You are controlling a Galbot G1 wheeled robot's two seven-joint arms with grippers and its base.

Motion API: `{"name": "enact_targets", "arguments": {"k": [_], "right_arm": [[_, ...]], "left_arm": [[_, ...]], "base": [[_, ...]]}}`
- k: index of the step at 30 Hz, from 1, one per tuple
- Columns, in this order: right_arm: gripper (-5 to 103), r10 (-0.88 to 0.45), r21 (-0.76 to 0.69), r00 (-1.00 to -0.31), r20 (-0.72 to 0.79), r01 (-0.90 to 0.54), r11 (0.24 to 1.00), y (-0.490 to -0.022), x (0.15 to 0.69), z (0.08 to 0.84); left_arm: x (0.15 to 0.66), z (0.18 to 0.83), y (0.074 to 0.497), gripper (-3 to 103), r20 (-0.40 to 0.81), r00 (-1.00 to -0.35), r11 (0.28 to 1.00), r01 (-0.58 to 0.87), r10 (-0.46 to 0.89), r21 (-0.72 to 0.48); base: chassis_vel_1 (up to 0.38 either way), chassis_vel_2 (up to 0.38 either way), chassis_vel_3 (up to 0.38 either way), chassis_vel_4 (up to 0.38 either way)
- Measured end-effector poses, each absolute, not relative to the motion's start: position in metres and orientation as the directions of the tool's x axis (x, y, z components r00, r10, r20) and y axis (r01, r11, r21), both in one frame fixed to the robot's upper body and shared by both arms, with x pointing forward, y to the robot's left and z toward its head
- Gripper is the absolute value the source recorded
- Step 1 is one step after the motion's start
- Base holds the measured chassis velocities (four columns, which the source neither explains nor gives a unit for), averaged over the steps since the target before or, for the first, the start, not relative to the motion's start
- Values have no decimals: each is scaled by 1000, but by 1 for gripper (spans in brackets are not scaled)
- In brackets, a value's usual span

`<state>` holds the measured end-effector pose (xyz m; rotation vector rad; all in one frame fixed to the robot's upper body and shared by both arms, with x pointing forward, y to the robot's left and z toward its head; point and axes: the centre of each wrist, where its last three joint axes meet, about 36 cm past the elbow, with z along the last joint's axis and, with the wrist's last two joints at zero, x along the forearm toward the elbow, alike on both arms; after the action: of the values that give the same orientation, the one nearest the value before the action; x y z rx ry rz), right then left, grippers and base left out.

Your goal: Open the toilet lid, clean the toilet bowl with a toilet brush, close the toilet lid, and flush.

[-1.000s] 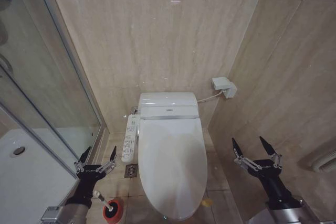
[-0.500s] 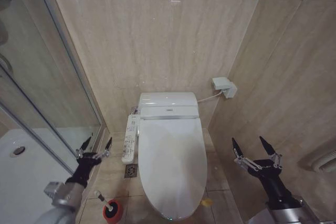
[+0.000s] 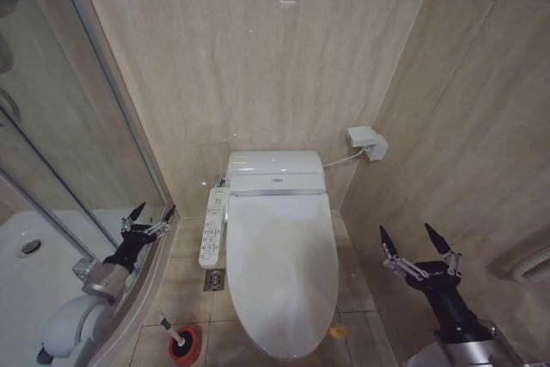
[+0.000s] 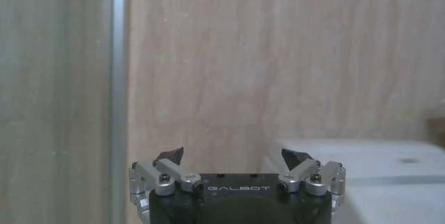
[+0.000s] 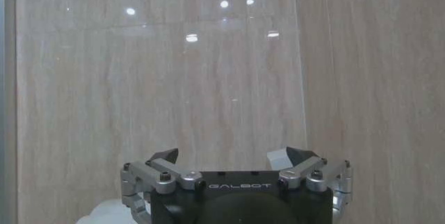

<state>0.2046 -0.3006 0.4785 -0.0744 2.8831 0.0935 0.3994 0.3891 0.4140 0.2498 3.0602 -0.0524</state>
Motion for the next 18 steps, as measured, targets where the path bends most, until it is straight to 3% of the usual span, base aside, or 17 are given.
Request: {"name": "enact_targets", "arguments": {"k": [10, 18], "right_arm": [[100, -42, 57, -966, -255, -59, 997, -301, 205, 478], [100, -42, 57, -966, -255, -59, 997, -301, 205, 478]], "left_arm": [[450, 404, 436, 95, -19, -994, 994, 112, 112, -3], [464, 391, 442, 93, -15, -991, 991, 132, 132, 6]], "base": [[0, 0, 0, 0], [0, 0, 0, 0]]}}
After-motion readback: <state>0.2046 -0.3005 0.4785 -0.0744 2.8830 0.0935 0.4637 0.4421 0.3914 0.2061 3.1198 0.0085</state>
